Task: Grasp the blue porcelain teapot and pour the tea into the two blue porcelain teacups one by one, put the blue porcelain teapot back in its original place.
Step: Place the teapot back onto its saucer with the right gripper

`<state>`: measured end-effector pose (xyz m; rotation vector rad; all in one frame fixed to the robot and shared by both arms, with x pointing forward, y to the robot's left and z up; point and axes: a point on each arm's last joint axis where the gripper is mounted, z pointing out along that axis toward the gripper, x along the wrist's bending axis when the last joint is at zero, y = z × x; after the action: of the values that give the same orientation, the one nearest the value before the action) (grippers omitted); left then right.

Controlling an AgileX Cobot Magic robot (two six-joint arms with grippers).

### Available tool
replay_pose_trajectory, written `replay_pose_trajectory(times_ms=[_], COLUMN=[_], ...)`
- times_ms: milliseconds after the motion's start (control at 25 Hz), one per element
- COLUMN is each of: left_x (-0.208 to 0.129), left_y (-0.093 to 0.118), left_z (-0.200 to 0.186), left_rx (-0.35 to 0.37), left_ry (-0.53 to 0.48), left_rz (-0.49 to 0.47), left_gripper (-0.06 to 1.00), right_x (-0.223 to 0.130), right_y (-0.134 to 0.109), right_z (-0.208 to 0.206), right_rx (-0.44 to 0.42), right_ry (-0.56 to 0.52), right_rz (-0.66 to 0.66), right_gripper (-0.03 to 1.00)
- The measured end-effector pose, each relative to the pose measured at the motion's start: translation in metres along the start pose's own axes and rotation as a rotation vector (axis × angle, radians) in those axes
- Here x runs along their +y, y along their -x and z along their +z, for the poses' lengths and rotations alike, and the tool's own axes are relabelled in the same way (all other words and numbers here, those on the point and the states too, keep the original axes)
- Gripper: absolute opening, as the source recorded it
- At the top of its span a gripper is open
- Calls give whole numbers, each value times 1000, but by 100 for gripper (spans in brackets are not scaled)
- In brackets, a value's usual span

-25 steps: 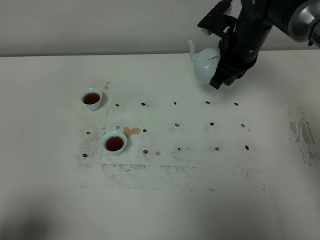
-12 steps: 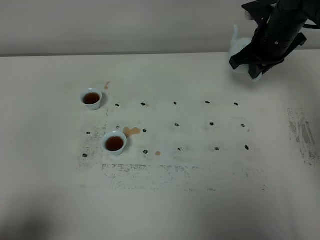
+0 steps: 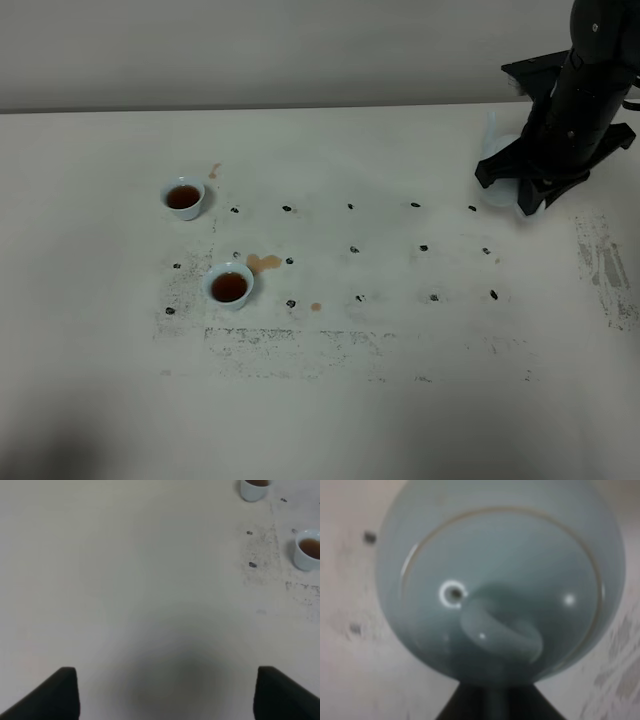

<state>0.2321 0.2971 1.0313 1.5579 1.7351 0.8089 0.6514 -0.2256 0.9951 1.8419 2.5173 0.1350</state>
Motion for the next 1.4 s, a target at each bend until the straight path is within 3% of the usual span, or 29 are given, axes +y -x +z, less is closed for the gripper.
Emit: replay_pose_trajectory(times_ms=[240,760,1400], left_x=[0,0,0], left_y=[0,0,0], left_z=[0,0,0], left_rx=[0,0,0], left_ry=[0,0,0], left_rz=[0,0,0], left_gripper=[68,68,68], right_x=[-20,-15,-13], right_y=[-1,-3,-2], right_z=[22,55,58], right_rx=[23,68,66], right_ry=[-93,-96,-81], right_rz=[22,56,50], right_gripper=[6,6,6])
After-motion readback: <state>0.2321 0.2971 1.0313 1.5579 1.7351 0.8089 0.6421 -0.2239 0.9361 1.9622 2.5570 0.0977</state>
